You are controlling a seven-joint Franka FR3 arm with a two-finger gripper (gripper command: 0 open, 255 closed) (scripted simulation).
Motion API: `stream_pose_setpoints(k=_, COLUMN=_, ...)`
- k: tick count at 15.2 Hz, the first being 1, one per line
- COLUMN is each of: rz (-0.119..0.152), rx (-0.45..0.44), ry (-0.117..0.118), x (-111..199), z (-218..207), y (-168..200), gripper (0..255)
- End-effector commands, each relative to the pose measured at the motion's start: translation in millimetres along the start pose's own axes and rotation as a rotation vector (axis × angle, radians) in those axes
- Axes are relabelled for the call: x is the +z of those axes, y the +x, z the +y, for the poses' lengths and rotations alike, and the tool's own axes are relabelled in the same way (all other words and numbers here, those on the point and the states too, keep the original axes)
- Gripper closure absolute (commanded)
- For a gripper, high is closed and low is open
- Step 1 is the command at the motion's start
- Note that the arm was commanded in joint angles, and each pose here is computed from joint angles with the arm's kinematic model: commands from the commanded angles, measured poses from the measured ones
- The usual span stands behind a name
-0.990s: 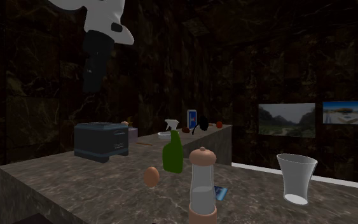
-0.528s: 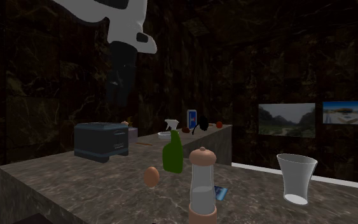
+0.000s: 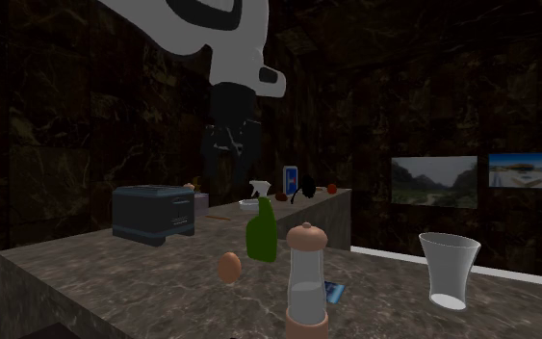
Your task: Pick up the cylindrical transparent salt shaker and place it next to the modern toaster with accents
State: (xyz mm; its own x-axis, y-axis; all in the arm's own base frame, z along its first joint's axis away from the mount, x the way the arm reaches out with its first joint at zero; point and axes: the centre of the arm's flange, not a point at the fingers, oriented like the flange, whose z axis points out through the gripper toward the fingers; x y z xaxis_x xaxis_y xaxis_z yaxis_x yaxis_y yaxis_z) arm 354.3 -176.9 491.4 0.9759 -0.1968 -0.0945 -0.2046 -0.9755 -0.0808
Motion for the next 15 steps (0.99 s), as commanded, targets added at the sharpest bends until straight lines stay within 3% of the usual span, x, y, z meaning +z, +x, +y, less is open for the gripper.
stream_pose_setpoints(k=1, rz=0.011, rx=-0.001, ry=-0.001, x=7.3, z=20.4, y=16.2, gripper=0)
stream_pose_setpoints(k=10, rz=0.054, rx=-0.003, ry=-0.001, x=37.2, z=109.2, y=81.0, gripper=0)
stream_pose_setpoints(k=15, rz=0.054, rx=-0.003, ry=-0.001, x=63.6, z=109.2, y=82.4, gripper=0)
